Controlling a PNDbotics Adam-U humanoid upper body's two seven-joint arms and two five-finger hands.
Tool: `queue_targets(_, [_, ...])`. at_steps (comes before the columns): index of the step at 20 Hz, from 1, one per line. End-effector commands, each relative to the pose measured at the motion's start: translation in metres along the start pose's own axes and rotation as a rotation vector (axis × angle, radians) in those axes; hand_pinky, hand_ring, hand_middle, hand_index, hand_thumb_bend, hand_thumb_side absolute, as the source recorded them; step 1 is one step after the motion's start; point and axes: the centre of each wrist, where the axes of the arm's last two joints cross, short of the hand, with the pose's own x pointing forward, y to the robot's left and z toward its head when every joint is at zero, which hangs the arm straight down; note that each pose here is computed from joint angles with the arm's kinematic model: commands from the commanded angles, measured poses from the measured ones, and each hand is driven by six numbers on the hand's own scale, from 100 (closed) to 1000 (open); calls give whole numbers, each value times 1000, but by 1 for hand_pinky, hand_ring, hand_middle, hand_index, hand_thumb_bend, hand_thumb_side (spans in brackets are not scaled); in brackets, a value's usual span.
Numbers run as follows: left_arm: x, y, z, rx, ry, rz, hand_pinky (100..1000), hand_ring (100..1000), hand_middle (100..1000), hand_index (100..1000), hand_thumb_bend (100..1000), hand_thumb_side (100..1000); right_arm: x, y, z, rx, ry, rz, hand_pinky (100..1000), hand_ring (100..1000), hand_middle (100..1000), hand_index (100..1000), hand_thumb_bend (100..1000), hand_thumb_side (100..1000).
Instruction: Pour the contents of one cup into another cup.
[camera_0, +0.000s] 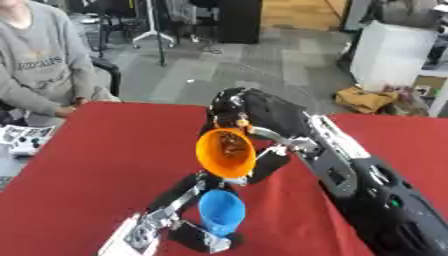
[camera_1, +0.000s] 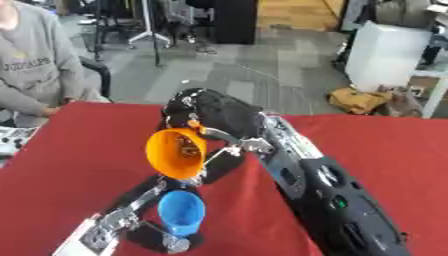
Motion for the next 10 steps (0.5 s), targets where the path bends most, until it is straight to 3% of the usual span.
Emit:
queue_targets(1, [4,6,-7,11,-26,-23,259,335,323,591,414,100,-3,-6,-6,-5,-20,51,614,545,358,343,100,520])
queue_targets(5, [3,5,-6,1,-23,-25,263,338,326,594,451,100,-3,-4,-5,-1,-33,84,616,545,360,359,100,525])
queue_targets(10, [2,6,-3,-8,-23,-21,264,339,326,595,472,100,-4,-2,-2,7,-36,124,618,544,299,372,100,527])
